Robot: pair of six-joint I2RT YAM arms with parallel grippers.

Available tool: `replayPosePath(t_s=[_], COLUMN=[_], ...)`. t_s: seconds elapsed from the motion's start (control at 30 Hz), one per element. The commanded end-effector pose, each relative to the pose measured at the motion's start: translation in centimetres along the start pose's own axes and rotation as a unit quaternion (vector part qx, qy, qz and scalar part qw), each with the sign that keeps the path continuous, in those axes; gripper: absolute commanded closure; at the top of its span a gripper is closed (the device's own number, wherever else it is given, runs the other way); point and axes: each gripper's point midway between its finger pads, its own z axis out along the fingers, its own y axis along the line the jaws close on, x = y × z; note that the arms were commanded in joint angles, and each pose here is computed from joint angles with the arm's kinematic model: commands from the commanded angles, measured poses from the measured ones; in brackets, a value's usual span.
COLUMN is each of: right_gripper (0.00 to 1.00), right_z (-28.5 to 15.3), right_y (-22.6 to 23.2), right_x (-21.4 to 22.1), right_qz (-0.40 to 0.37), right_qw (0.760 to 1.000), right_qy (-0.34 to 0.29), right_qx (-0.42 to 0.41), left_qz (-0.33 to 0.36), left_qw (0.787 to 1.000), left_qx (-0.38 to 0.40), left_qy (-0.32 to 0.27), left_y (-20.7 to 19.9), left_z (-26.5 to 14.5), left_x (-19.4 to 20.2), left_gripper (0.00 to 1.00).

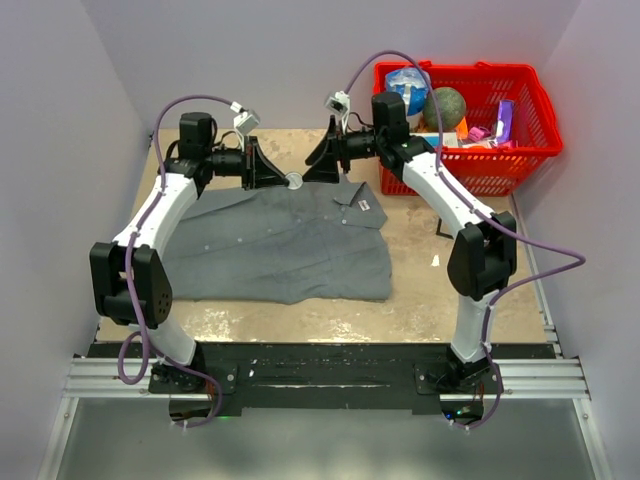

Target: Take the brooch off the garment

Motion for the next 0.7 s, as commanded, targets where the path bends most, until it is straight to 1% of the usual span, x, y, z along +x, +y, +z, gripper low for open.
replayPosePath(t_s=[0.0, 0.2, 0.3, 0.37, 0.63, 0.67], right_gripper=[0.26, 0.33, 0.34, 0.37, 0.4, 0.41], right_z=[0.0, 0.4, 0.4, 0.4, 0.4, 0.4], right_y=[2.3, 2.5, 2.5, 2.4, 2.2, 2.2], right_x=[-2.4, -2.3, -2.4, -2.3, -2.2, -2.2], right_qz=[-0.019, -0.021, -0.022, -0.02, -0.017, -0.016], right_qw=[0.999, 0.999, 0.999, 0.999, 0.999, 0.999], right_qy=[-0.02, -0.02, -0.02, -0.02, -0.018, -0.018], right_qx=[-0.031, -0.039, -0.038, -0.035, -0.026, -0.026], left_qz=[0.024, 0.028, 0.029, 0.03, 0.032, 0.029], left_qw=[0.999, 0.999, 0.999, 0.999, 0.999, 0.999], left_qx=[0.023, 0.016, 0.013, 0.01, 0.009, 0.009], left_qy=[-0.01, -0.013, -0.016, -0.017, -0.022, -0.021], left_y=[-1.1, -1.1, -1.0, -0.8, -0.8, -0.8], left_z=[0.6, 1.1, 1.1, 1.1, 1.2, 1.2], left_x=[-1.9, -2.8, -3.1, -3.2, -3.8, -3.7], left_gripper=[1.0, 1.0, 1.0, 1.0, 1.0, 1.0])
